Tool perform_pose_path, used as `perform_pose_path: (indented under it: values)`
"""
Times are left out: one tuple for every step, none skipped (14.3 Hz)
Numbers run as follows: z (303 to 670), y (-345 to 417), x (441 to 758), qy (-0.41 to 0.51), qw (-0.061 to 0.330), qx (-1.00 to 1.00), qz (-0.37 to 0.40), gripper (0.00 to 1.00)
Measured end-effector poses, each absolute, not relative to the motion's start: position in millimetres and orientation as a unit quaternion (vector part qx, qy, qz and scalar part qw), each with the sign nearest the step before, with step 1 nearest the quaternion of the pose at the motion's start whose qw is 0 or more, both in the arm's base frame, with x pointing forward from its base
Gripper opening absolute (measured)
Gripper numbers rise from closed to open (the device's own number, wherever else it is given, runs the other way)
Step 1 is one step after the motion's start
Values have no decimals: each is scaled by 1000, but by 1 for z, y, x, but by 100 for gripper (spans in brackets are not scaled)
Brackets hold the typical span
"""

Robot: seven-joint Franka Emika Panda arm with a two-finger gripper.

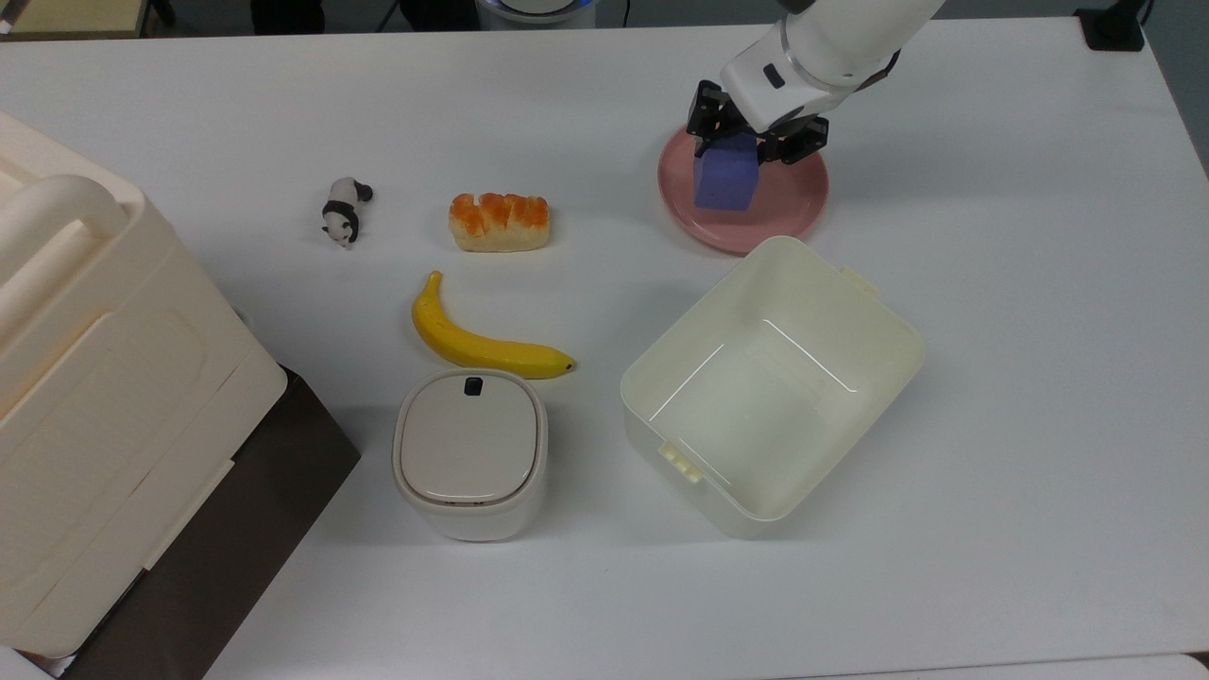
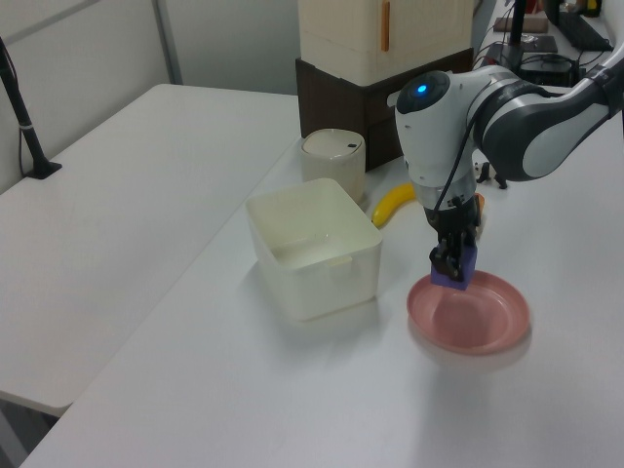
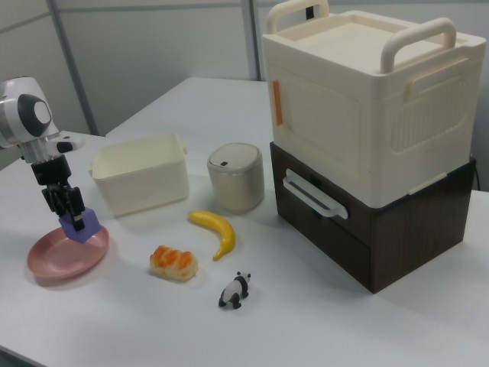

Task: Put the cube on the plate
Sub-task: 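Carry the purple cube over and lower it onto the pink plate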

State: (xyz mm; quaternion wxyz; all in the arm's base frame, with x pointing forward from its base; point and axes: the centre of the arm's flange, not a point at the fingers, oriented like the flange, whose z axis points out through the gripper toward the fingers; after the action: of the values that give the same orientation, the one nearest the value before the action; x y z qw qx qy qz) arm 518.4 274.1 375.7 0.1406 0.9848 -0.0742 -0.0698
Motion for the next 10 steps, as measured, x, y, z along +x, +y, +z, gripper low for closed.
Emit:
perform_pose_path:
  values:
    - [375,273,517,-76,145,984,-74,70]
    - [375,272,517,-76,147,983,-76,80]
    - [375,272,516,-77,148,983,-77,89]
    - [374,272,516,-77,150,983,-79,93]
    - [374,271,516,-77,151,982,-80,93]
    - [374,272,515,-77,152,982,-81,94]
    - [374,272,515,-76,152,982,-81,95]
    - [374,272,515,-76,152,982,-81,95]
    - [374,272,515,-76,152,982,-81,95]
    - [374,272,515,-76,152,982,-81,100]
